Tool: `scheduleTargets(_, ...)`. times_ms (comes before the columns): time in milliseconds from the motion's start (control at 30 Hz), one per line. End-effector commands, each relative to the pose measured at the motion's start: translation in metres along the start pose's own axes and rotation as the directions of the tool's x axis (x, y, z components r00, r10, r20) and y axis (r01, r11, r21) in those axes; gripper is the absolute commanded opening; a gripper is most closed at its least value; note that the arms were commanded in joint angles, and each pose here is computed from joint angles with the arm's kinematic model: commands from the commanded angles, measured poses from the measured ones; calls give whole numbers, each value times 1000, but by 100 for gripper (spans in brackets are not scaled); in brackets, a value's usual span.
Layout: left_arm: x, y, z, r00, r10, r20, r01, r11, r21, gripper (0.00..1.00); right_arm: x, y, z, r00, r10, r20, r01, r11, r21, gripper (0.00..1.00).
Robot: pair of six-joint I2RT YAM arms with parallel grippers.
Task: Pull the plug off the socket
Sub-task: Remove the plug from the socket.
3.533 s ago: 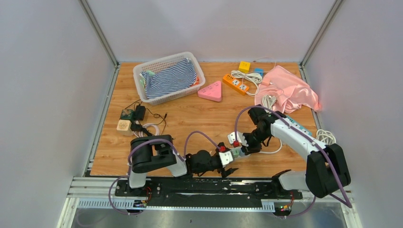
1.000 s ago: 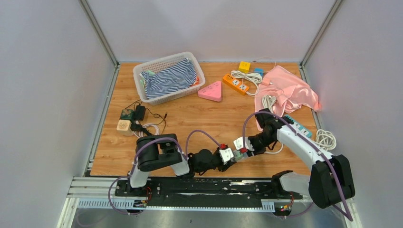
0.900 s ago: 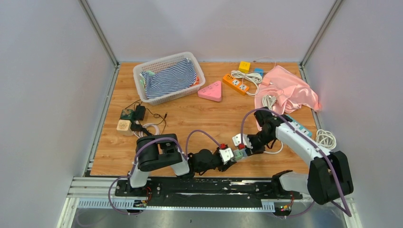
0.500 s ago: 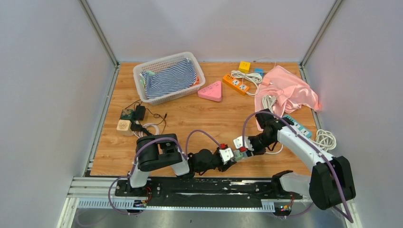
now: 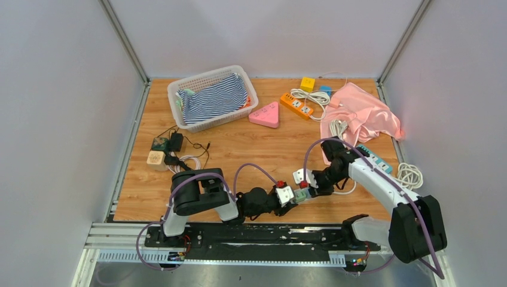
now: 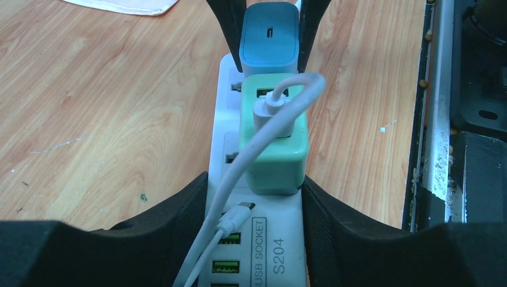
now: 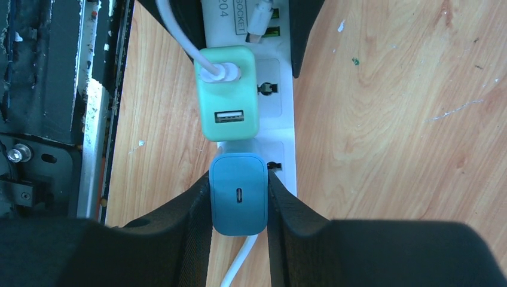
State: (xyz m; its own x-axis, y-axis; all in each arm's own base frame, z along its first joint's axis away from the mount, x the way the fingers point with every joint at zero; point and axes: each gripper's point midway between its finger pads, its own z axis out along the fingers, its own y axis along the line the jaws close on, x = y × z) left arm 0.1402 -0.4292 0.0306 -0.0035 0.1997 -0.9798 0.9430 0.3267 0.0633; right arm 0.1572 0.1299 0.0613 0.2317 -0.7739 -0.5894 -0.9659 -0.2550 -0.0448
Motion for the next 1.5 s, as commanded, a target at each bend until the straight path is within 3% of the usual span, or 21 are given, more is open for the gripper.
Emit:
scheduleTargets(0,25,-8,1,997,-13,-75,16,999,35,0,-15,12,6,993,-61,105,61,998,-3,0)
scheduleTargets(500,24,-9,1,997,-13,-74,16,999,40,0,-6,-16,3,994,95,49,-99,991,91,0)
scheduleTargets(567,24,-9,1,997,-14,-75,17,999,39,0,-9,-9,3,996,67,62,-71,995,65,0)
scheduleTargets(700,25,-9,2,997,-13,-76,16,999,39,0,-17,13,5,985,-132,111,131,991,14,0)
scheduleTargets(800,25,-10,2,997,-13,-78,16,999,40,0,-16,14,5,982,-157,106,156,988,23,0)
scheduleTargets(1033,26,-10,2,997,-12,-79,15,999,41,0,-10,-12,2,997,36,69,-41,996,83,0)
scheduleTargets(1233,25,-10,2,997,-11,-79,15,999,42,0,-5,-21,-1,995,88,38,-92,987,128,0)
scheduleTargets(1367,25,-10,1,997,-11,-77,15,999,44,0,-18,12,2,985,-138,102,137,990,16,0)
scheduleTargets(1467,25,-10,2,997,-12,-76,16,999,44,0,-19,21,2,973,-199,115,200,980,1,0)
